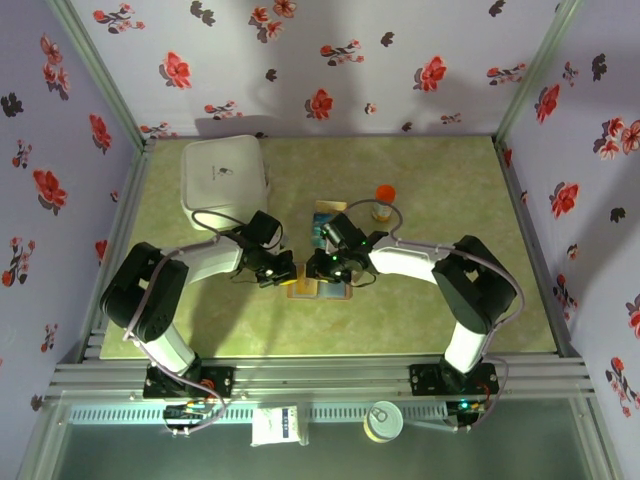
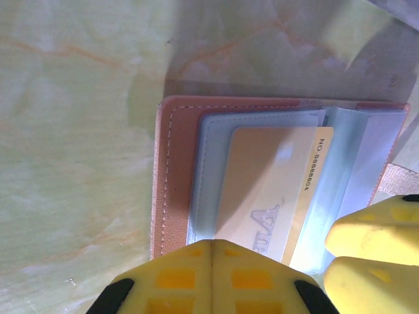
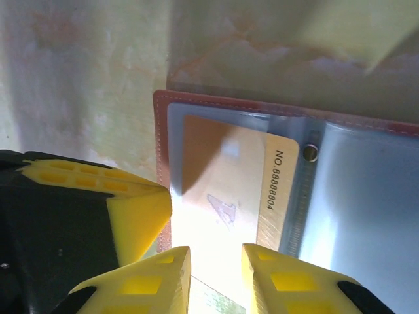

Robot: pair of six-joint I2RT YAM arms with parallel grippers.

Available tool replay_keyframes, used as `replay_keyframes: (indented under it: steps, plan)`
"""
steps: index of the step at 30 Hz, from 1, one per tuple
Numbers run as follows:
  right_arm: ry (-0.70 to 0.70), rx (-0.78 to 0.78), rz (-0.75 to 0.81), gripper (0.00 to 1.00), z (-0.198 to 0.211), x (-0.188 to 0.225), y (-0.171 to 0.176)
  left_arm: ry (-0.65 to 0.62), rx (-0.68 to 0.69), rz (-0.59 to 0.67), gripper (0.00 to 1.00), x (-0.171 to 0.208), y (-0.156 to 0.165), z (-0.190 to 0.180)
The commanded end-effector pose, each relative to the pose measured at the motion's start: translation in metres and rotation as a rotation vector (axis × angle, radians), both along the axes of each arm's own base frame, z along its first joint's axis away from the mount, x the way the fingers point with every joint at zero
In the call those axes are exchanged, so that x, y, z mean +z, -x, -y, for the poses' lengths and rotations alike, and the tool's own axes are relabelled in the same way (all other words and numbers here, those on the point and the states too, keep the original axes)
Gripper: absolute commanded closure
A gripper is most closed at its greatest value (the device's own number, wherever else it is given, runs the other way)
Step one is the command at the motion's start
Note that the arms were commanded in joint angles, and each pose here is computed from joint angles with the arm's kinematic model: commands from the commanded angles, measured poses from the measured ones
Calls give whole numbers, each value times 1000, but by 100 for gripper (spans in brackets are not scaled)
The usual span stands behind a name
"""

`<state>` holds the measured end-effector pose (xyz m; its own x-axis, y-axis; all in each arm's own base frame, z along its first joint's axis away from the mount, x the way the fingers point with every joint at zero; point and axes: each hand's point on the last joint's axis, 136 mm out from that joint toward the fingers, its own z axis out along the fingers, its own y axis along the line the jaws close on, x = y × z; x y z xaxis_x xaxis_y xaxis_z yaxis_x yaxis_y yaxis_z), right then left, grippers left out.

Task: Take the credit cards out of the card holder

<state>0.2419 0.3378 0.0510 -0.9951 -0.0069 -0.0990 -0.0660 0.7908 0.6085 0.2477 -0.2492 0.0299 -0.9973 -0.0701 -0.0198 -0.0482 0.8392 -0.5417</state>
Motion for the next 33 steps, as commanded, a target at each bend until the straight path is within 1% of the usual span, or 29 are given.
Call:
replay_keyframes:
  steps: [1,5,10,14,16,25,30,33]
  plan:
    - [6,1,-54,72,-1,-14,7,13,-10,-20,100,1,7,-2]
    - [41,-1,-78,72,2,-25,9,4,-14,-34,100,-7,10,-4]
    - [65,2,-85,72,5,-29,10,-5,-17,-47,100,-13,11,-5]
    - [146,0,-46,72,20,-26,8,-11,-18,-54,100,-16,12,-5]
    - [162,4,-22,72,23,-21,5,-13,-20,-57,100,-17,12,-6]
    - [101,14,31,72,16,3,1,-18,-14,-60,100,-19,13,-7]
    - [75,9,49,72,16,12,0,8,-9,-22,100,-4,5,-2]
    - [69,-12,40,72,18,10,-1,22,-2,1,100,7,1,0]
